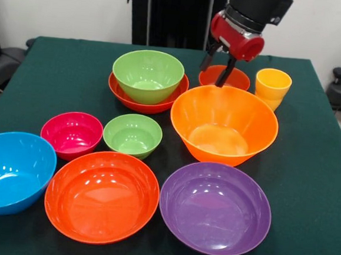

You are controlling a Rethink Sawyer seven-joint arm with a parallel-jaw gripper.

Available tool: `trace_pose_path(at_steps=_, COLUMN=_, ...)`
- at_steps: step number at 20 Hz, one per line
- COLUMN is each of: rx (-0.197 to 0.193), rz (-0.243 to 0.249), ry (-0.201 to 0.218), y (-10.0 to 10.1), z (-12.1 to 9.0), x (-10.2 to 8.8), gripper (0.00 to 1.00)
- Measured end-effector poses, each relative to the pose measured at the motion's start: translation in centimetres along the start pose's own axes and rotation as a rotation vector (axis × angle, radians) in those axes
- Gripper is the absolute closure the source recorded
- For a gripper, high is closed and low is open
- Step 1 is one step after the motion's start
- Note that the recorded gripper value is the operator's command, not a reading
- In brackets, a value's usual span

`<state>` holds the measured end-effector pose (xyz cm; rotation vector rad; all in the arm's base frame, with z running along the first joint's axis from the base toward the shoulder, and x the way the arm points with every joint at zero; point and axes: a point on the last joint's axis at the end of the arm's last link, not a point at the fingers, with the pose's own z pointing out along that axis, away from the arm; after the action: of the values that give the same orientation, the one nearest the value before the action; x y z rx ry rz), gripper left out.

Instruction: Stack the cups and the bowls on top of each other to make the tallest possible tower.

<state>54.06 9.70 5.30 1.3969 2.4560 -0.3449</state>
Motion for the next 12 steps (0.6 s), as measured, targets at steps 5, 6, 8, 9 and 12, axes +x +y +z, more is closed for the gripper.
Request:
trace_pose_path(at_steps=5, rx=0.025, rz=0.003, ry=-0.019, y=-1.3, z=2.0, x=-0.6, gripper=0.00)
trace_pose_path(at_steps=6, rx=0.029, rz=0.002, ry=-0.022, y=-1.5, z=2.2, x=-0.7, gripper=0.00)
trace_pose_path(at_steps=8, rx=0.040, rz=-0.001, ry=-0.027, y=-2.0, z=2.9, x=-0.7, gripper=0.00)
trace_pose_path(at_steps=9, rx=0.043, rz=-0.002, ry=-0.028, y=-2.1, z=3.1, x=-0.7, gripper=0.00)
trace_pose_path(at_steps=12, rx=0.053, rz=-0.006, ry=-0.026, y=-2.4, z=3.5, x=-0.4, gripper=0.00)
